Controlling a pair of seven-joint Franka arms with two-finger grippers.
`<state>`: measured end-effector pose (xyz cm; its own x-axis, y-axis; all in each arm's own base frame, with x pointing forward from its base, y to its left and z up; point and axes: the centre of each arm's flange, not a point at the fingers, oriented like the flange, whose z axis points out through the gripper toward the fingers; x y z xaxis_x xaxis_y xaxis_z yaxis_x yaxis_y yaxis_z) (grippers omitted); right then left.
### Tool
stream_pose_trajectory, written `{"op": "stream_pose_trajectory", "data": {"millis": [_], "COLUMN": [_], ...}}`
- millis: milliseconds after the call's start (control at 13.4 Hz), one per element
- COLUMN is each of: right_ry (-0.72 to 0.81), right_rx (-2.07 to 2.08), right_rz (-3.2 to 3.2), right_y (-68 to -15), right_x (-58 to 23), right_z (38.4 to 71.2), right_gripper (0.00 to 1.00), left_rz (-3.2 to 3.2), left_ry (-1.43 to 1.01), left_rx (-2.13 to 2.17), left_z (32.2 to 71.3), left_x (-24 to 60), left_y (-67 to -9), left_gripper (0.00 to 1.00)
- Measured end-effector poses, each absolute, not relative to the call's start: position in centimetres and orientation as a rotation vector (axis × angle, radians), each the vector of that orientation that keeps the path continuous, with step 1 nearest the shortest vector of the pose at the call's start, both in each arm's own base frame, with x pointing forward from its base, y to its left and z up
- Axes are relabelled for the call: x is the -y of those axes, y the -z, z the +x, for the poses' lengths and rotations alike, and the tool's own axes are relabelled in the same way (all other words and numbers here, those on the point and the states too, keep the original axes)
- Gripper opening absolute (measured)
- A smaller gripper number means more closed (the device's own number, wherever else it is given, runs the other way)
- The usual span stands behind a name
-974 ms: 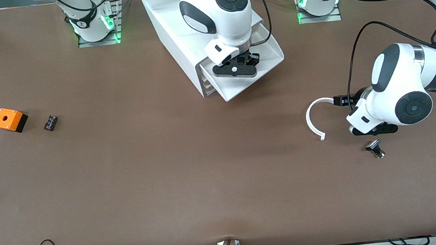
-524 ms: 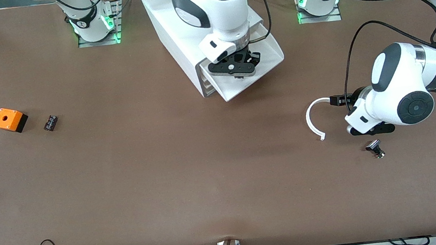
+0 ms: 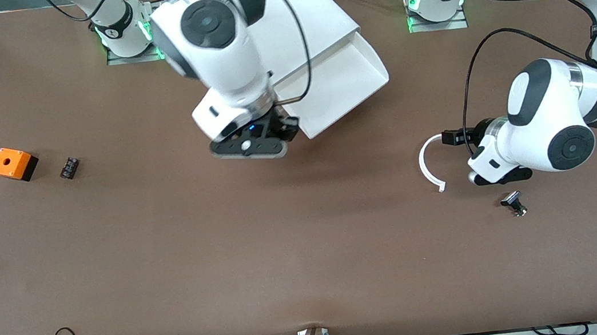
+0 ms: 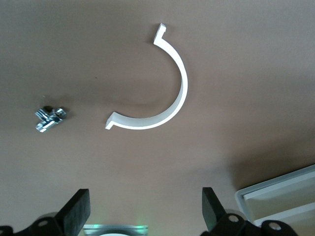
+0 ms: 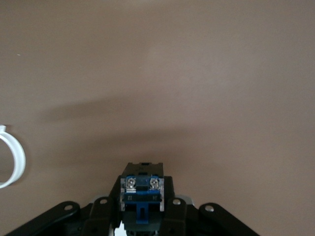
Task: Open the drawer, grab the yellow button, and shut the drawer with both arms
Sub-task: 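Carry the button away with the right gripper while the left gripper pushes the drawer shut, then lower the button onto the table beside the orange box, open the right gripper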
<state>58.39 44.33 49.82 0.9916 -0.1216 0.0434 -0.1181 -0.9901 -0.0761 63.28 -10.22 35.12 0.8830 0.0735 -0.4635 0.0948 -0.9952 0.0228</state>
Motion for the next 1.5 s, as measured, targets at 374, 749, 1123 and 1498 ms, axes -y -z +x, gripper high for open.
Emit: {"op": "stream_pose_trajectory", "data": {"millis": [374, 749, 1123, 1498], "right_ry": [-0.059, -0.083, -0.067, -0.055], "right_rx": [0.072, 0.170, 0.160, -0.015], "right_rz": [-3.224, -3.276, -3.270, -3.242], "right_y": [-44.6, -34.9, -28.7, -24.2], "right_x": [-33.8, -22.7, -12.3, -5.2], "right_z": [63.4, 65.5, 64.7, 63.4], "right_gripper": [0.33, 0.33, 0.33, 0.33], "left_rz": [2.997, 2.980, 2.964, 2.966], "left_ry": [0.626, 0.546, 0.550, 0.598], "left_rx": [-0.436, -0.638, -0.739, -0.820], "left_z": [62.6, 60.1, 56.1, 50.8], "left_x": [18.0, 26.4, 31.8, 37.4], "left_y": [-36.5, -36.2, -35.4, -35.9], "left_gripper": [1.00, 1.00, 1.00, 1.00]}}
